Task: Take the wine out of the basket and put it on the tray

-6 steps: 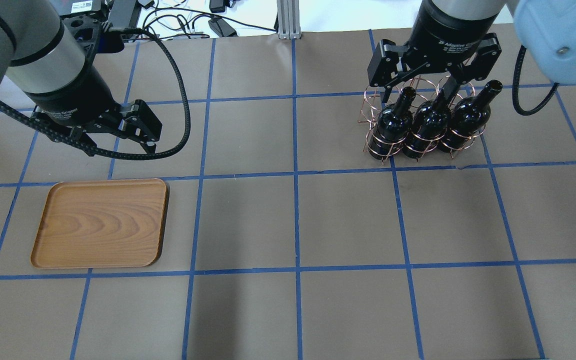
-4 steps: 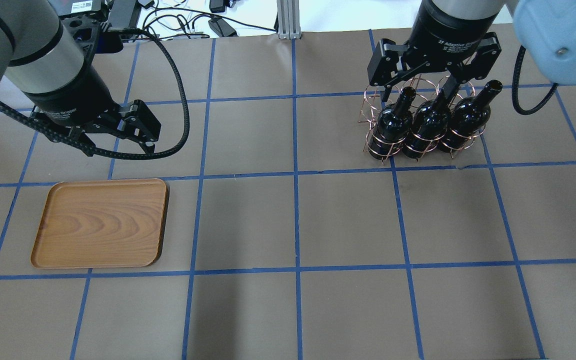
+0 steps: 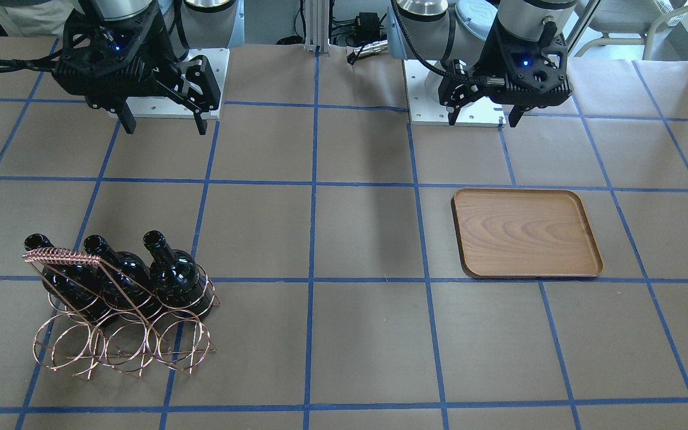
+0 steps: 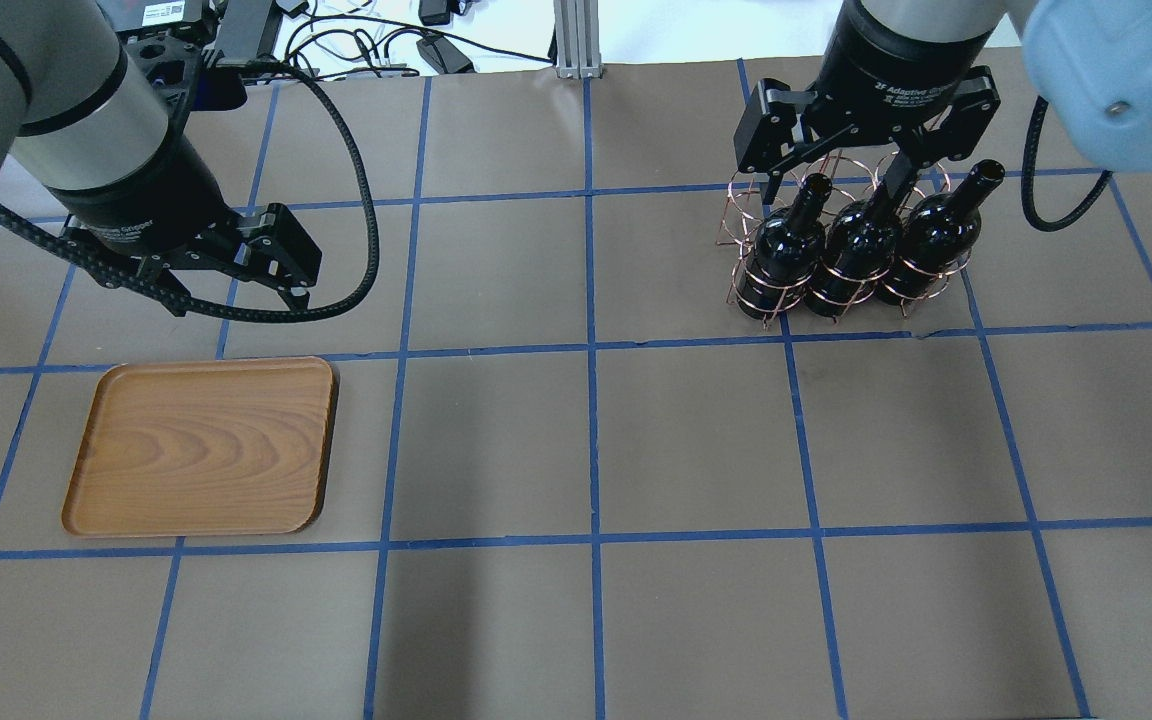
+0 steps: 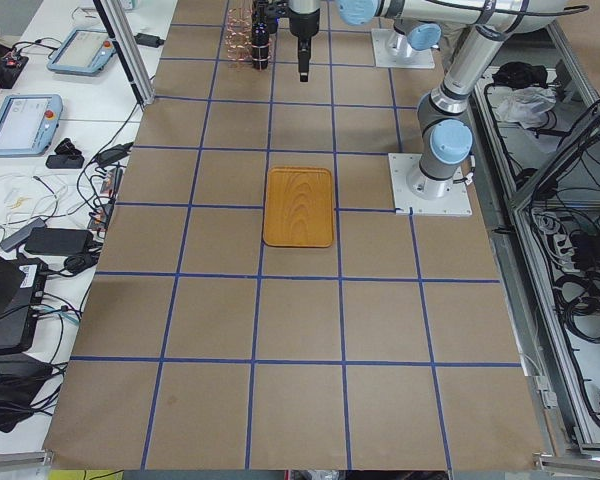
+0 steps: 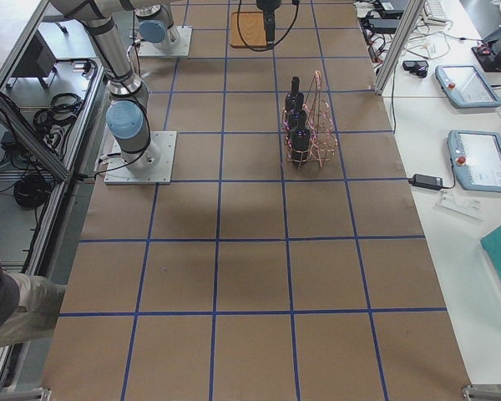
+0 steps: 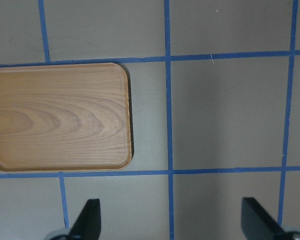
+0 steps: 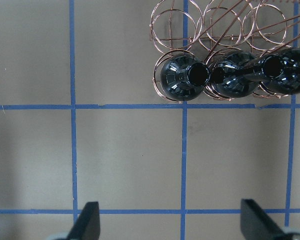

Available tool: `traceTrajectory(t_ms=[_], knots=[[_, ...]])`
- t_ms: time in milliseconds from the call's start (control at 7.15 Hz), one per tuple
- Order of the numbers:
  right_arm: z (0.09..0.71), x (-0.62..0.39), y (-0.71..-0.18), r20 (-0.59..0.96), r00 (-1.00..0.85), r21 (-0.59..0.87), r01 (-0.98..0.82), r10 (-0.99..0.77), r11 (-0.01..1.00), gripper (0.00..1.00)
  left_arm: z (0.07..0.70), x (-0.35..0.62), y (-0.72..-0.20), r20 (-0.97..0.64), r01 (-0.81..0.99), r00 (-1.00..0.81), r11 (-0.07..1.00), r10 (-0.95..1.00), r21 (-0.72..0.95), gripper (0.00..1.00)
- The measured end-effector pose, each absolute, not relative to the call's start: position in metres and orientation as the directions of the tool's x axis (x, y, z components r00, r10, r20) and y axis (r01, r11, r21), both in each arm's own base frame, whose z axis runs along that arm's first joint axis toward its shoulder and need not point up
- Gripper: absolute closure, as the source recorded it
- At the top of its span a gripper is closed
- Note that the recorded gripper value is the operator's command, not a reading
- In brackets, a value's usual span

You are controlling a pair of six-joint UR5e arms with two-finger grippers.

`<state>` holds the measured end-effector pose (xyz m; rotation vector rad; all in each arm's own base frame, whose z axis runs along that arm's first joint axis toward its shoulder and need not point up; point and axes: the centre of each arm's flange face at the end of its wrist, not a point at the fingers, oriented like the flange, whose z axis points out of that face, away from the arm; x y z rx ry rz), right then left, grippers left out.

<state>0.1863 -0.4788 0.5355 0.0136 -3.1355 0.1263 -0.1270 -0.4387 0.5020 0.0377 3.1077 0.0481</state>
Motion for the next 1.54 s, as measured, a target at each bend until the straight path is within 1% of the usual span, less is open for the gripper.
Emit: traceTrajectory(t_ms=[979, 1259, 1538], knots=[[0.532, 0.175, -0.489, -0.001, -1.0, -0.078, -0.007, -0.007, 0.997, 0.0, 0.5, -0.126, -0.438, -0.035, 0.022, -0.999, 0.999, 0.024, 0.037, 0.0], [0.526, 0.144, -0.506, 0.005, -1.0, -0.077, -0.03, -0.03, 0.997, 0.0, 0.5, -0.127, -0.438, -0.035, 0.023, -0.999, 0.999, 0.025, 0.037, 0.0], [0.506, 0.11, -0.536, 0.014, -0.998, -0.079, -0.057, -0.056, 0.995, 0.0, 0.5, -0.127, -0.438, -0.034, 0.023, -0.999, 0.999, 0.024, 0.037, 0.0]])
